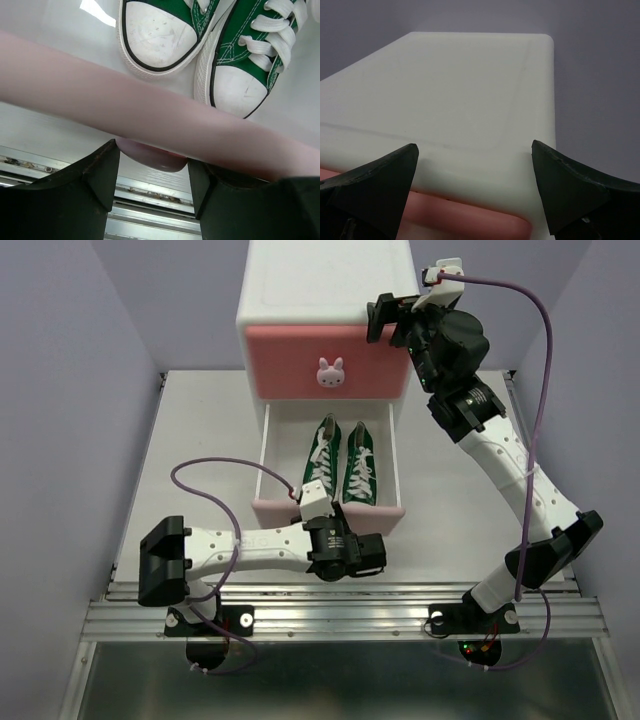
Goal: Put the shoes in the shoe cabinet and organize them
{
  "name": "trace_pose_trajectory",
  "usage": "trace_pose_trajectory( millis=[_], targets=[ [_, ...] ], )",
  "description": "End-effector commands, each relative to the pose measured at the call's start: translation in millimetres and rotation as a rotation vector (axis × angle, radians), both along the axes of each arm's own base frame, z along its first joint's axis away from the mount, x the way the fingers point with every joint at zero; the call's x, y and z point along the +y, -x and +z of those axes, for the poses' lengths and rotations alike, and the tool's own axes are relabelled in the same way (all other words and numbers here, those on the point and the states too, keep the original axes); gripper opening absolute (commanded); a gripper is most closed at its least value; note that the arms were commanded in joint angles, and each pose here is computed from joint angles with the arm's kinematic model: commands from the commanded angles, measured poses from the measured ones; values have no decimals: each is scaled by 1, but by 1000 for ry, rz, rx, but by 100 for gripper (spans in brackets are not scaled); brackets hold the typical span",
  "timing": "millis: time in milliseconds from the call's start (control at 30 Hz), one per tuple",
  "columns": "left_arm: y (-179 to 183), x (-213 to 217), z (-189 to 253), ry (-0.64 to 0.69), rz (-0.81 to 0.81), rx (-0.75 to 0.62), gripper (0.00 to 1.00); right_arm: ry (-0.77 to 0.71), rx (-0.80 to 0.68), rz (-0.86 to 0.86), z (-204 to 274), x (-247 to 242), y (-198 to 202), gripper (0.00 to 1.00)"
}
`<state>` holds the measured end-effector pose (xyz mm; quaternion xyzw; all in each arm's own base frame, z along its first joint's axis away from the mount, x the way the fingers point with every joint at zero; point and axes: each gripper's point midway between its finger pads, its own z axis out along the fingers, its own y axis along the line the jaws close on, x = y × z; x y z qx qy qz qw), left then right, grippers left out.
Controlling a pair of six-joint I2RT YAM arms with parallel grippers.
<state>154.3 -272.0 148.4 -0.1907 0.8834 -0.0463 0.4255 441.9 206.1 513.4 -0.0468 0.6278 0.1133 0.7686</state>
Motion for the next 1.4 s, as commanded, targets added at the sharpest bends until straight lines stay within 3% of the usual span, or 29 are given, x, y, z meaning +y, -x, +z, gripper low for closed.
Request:
trace_pose_trajectory(
  millis=[0,133,333,500,967,1200,1233,1300,1333,1367],
  targets=[
    [-79,35,105,-28,132,-376,0,135,315,-34,-108,2,-9,100],
    [-90,44,120,-13,178,-411,0,135,318,-36,-109,2,-9,100],
    [-107,54,112,-29,209,-403,0,155,329,-43,-116,2,-12,100],
    [-119,45,94,42,216,-382,0,154,331,-31,-117,4,-12,100],
    [-226,11,85,71,303,-418,0,147,350,-14,-124,8,-11,100],
    [-280,-4,89,103,357,-447,12,147,352,-11,-126,9,-12,100],
    [-287,-7,100,124,362,-460,19,146,350,-11,-125,9,-11,100],
    [-297,-10,92,99,359,-446,23,144,348,-12,-123,8,-10,100],
    [-298,-12,96,102,355,-445,33,144,346,-12,-123,7,-10,100],
    [-299,-13,94,94,352,-439,34,144,348,-15,-123,7,-10,100]
  ],
)
